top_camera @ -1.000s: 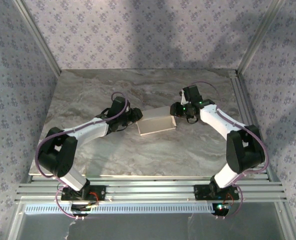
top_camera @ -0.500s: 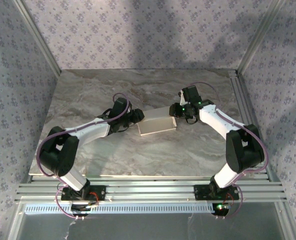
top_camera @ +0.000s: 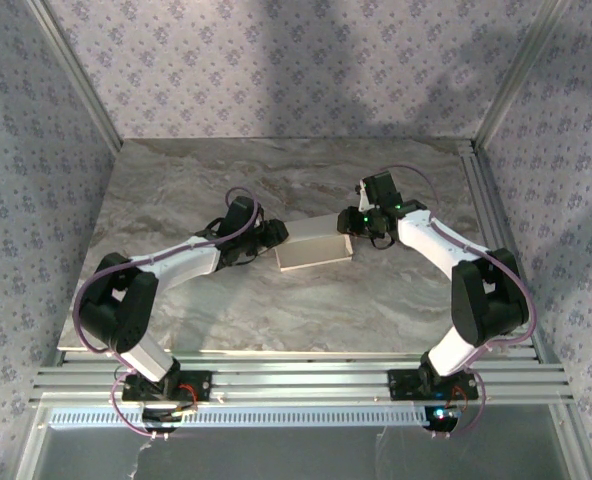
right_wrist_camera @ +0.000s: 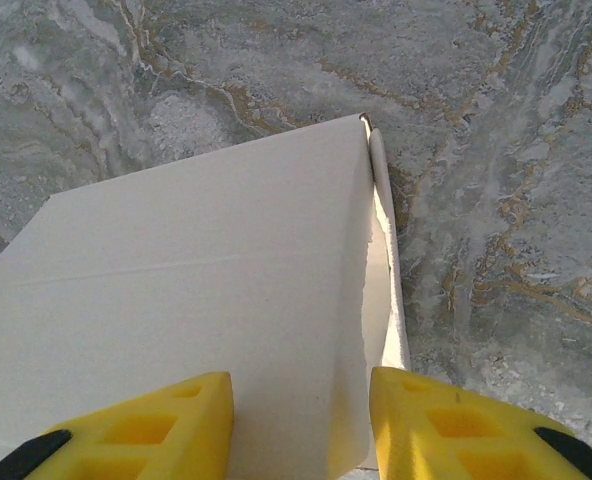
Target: Fold the paper box
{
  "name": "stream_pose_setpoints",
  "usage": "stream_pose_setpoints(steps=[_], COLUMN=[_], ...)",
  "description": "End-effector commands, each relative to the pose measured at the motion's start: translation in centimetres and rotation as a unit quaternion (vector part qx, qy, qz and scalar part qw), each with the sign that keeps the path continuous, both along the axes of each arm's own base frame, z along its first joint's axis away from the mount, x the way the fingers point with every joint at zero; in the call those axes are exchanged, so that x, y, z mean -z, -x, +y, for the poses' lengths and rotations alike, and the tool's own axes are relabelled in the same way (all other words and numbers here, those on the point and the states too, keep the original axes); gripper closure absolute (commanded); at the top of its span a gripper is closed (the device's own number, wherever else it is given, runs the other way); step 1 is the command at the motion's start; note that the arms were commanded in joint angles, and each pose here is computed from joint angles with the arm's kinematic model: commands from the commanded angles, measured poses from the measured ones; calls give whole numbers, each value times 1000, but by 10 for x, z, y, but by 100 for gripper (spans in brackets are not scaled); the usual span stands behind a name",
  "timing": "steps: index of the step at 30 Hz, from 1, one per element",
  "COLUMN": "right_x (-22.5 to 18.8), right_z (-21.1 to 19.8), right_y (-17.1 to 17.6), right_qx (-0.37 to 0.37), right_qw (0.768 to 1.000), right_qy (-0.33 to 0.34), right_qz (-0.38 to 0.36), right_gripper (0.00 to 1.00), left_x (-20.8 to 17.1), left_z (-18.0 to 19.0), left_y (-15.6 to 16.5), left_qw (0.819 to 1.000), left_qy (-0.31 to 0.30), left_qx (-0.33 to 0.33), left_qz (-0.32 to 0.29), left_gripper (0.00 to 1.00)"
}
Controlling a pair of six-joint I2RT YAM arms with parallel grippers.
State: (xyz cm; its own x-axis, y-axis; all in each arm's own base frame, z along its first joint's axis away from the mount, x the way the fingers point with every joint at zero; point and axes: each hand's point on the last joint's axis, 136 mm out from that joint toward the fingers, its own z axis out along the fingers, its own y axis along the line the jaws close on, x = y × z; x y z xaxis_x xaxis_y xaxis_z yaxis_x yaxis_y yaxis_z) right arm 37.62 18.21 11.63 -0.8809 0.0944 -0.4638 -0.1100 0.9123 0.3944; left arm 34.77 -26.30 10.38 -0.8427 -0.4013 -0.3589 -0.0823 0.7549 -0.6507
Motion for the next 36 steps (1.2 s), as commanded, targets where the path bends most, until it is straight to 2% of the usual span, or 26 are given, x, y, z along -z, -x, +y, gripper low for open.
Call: stream_pose_setpoints(steps=[1, 19, 24, 36], right_x=[5, 14, 17, 28], right_z=[7, 11, 14, 14], right_y=[8, 19, 21, 29], right_qx=[-6, -2, -3, -4], right_qw=[1000, 999, 999, 999], right_qy=[-14, -37, -38, -24], right_qz=[15, 23, 26, 29], right_gripper=[58, 63, 65, 69], left_x=[-8, 2, 8, 24], left_z=[-6, -15, -15, -5], left_y=[1, 3, 4, 11], left_qw=[1000, 1000, 1000, 1000], left_qy=[17, 29, 24, -8], left_qx=[1, -3, -3, -3], left_qz=[-9, -4, -1, 4], left_gripper=[53, 59, 64, 67])
